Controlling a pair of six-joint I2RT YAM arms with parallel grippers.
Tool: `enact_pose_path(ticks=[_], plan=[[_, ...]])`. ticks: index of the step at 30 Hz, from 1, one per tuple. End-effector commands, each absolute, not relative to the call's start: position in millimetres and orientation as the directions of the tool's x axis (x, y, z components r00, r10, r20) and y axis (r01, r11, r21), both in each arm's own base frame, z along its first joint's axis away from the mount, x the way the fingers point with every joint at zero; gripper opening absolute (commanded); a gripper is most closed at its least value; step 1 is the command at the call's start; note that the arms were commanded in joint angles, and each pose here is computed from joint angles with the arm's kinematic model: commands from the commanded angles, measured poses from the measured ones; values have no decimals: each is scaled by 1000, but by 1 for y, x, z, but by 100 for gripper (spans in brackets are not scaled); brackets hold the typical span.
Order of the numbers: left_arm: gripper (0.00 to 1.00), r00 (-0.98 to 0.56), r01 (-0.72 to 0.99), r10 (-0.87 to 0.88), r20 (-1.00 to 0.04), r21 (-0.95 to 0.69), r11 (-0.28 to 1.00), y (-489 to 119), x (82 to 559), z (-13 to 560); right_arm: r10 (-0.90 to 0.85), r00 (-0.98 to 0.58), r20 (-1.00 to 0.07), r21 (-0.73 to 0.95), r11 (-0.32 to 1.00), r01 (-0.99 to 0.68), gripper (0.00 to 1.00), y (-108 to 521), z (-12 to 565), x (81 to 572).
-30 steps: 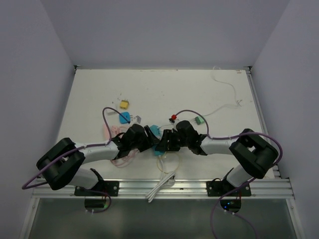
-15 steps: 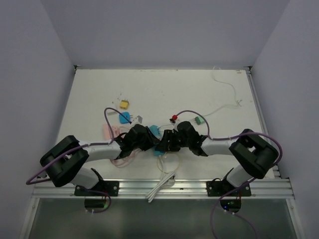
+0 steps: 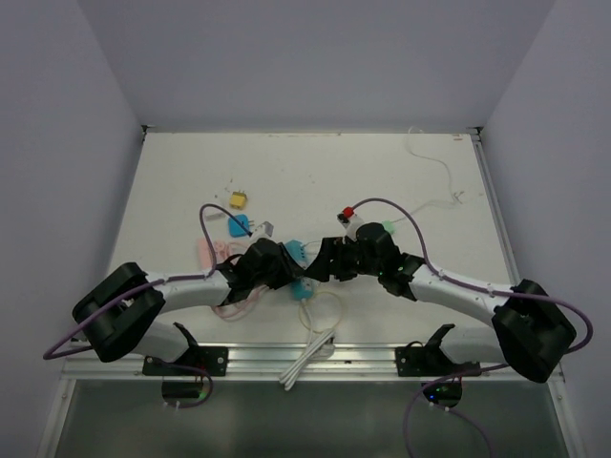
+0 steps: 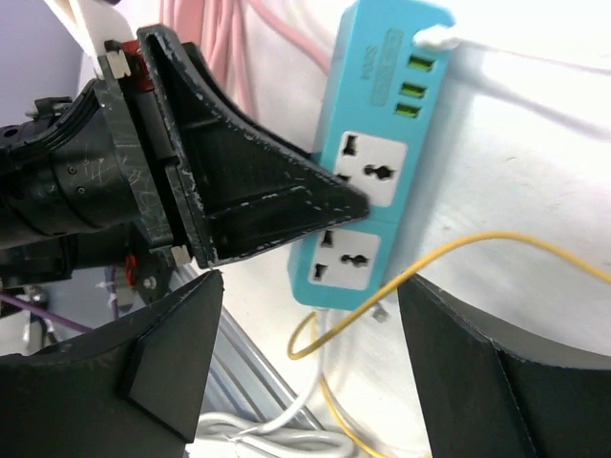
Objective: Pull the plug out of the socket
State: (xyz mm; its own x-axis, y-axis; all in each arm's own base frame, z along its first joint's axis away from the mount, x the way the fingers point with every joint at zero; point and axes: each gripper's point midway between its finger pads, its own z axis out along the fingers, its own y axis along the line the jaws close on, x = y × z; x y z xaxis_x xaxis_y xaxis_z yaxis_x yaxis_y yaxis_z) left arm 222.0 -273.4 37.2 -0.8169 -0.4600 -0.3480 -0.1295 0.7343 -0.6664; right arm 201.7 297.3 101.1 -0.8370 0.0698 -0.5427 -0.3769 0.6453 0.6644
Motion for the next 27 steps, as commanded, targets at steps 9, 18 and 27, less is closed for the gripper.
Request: enact_pose_path(ticks=[9, 18, 27], plan=[[0, -840, -13, -317, -441, -567, 824, -266, 221, 45, 43, -744, -667, 493, 773, -398, 65, 251, 134, 251], [0, -849, -41, -378, -370, -666, 745, -284, 219, 50, 280, -793, -542, 710, 656, -254, 54, 289, 128, 279], [0, -852, -60, -393, -346, -682, 729, -285, 216, 50, 308, -780, -545, 689, 694, -207, 53, 297, 99, 293]])
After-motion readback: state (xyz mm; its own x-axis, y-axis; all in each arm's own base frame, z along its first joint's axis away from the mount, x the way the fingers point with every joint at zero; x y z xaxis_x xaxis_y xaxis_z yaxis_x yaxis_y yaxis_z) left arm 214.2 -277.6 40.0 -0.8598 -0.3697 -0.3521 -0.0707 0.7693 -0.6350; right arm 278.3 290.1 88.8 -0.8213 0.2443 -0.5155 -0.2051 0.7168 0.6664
